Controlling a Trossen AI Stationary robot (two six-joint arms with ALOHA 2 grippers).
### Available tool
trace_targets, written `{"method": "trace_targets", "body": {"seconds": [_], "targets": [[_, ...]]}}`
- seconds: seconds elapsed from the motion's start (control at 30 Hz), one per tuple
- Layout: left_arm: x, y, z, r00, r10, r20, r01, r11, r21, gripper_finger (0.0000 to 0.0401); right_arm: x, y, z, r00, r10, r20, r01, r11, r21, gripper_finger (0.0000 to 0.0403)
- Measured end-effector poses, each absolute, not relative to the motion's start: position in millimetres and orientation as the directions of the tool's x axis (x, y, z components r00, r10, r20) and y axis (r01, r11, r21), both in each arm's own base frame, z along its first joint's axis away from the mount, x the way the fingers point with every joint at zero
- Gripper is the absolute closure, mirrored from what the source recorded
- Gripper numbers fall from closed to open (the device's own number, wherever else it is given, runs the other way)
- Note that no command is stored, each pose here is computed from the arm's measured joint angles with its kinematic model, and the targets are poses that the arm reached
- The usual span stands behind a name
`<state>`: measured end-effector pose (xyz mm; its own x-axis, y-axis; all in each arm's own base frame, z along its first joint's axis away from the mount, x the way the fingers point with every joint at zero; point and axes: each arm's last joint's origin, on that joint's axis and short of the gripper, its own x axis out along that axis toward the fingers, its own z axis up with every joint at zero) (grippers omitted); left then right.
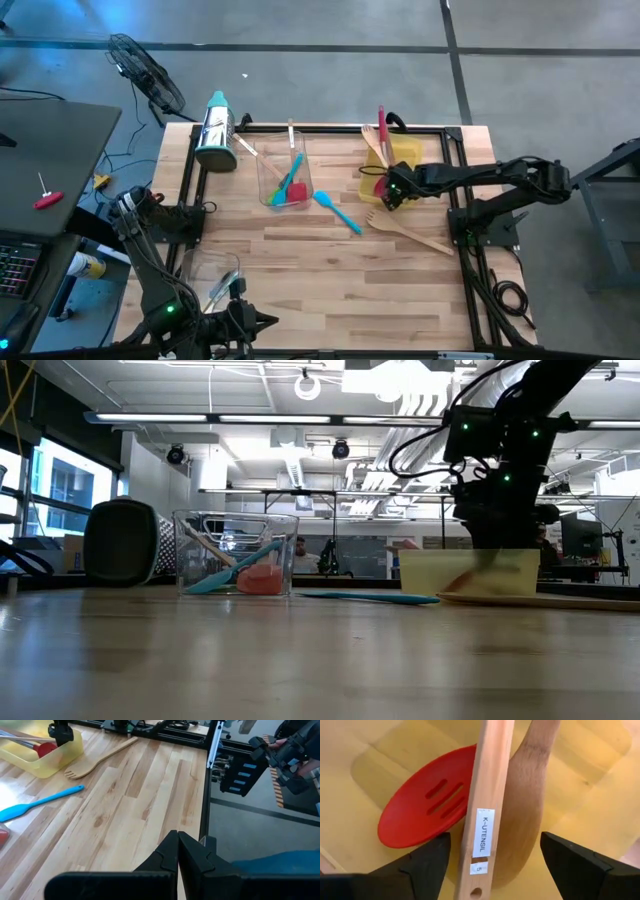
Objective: Pick & Place Kitchen Items
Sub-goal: Put the light brown wooden serving spoon into the yellow bin
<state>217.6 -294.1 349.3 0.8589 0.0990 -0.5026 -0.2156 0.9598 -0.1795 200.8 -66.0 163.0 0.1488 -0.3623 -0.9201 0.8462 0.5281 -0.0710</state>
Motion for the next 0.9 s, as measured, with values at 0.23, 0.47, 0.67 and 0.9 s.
{"method": "trace_targets", "body": {"seconds": [0.23,0.47,0.67,0.9], "targets": [[217.7,-294.2,349.4,0.859,0.098,-0.502,-0.216,0.96,-0.181,0.04,198.6,-66.0,172.0,0.188,-0.397,-0.898,0.824,0.562,-0.076,0.0099],[217.6,-293.8,349.1,0.858,0.102,-0.503,-0.217,0.96,-0.175,0.04,189.3,-55.5,198.8,0.317,-0.439,-0.84,0.812,0.583,0.002,0.0099],[217.3,-292.6,348.6,0.858,0.119,-0.5,-0.224,0.962,-0.157,0.04,177.6,-33.9,225.5,0.491,-0.416,-0.765,0.74,0.662,0.115,0.0099],[226.4,-285.3,347.4,0.868,0.209,-0.451,-0.251,0.967,-0.034,0.04,176.1,10.9,253.8,0.781,0.015,-0.624,0.367,0.799,0.477,0.0099]]}}
